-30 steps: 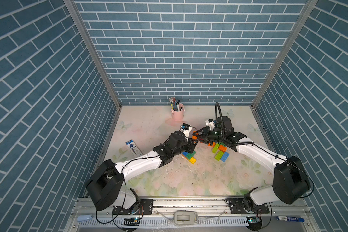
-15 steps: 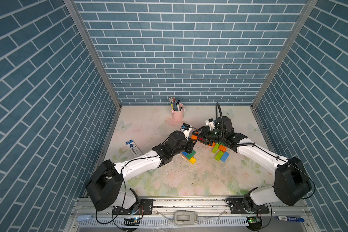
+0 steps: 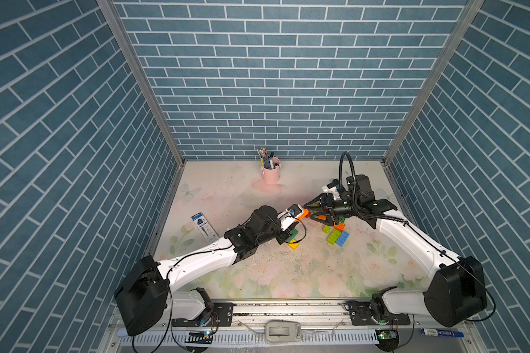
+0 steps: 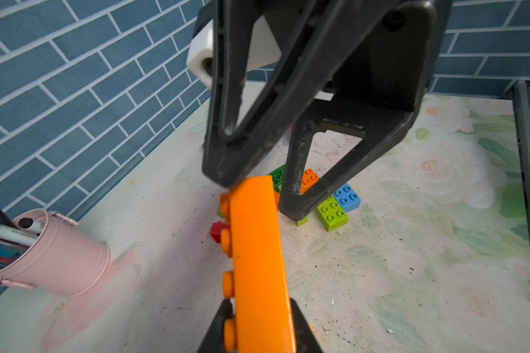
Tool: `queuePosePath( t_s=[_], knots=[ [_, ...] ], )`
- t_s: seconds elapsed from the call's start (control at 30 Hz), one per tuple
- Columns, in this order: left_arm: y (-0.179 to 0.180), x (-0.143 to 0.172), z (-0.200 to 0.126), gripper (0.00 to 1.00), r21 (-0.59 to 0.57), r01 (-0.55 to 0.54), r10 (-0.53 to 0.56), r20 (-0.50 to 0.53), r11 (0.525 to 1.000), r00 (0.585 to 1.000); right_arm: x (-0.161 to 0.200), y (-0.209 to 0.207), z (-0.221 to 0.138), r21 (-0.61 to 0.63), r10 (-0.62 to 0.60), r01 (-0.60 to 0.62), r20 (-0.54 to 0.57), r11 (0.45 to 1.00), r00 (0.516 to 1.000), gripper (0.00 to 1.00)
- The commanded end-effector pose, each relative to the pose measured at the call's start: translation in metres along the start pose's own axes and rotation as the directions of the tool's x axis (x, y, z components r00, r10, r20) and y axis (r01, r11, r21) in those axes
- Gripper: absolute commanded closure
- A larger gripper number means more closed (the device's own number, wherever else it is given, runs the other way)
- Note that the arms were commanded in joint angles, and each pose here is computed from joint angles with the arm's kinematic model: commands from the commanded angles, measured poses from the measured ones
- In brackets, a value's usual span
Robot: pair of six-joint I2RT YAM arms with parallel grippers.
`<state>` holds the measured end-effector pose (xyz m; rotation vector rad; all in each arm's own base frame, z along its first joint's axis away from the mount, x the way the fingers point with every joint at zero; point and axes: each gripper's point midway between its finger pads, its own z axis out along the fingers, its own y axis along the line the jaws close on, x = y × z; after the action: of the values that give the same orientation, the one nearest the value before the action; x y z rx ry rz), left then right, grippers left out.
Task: Assemble a rectangle with lego
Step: Pick up the lego brick from the center of the board.
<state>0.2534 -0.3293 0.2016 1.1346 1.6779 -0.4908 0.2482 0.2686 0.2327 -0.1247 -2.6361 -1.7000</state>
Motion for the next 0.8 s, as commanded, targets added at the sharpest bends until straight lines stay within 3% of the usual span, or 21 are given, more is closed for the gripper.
queuePosePath(
  t_s=[0.0,0.53,0.63,0.77],
  knots=[
    [-0.012,-0.011,-0.001,1.0,0.075,-0.035,0.033,0.033,0.997,0.999,0.008,0.005,0.004,0.001,-0.062,0.062,-0.055,0.998,0.997,0.36],
    [-0.007,-0.009,-0.005,0.99,0.047,-0.066,0.065,0.006,0.997,0.998,-0.004,-0.008,0.018,0.013,-0.006,0.006,-0.037,1.0,0.999,0.7],
    [-0.002,-0.008,-0.004,0.85,0.015,-0.041,0.041,-0.004,0.999,0.999,-0.007,-0.009,0.019,-0.005,-0.001,0.001,-0.01,1.0,1.0,0.74],
    [0.004,-0.003,-0.007,0.57,-0.02,-0.03,0.029,-0.016,0.999,0.999,-0.012,-0.012,0.014,-0.002,-0.014,0.014,0.044,1.0,0.999,0.75]
  ],
)
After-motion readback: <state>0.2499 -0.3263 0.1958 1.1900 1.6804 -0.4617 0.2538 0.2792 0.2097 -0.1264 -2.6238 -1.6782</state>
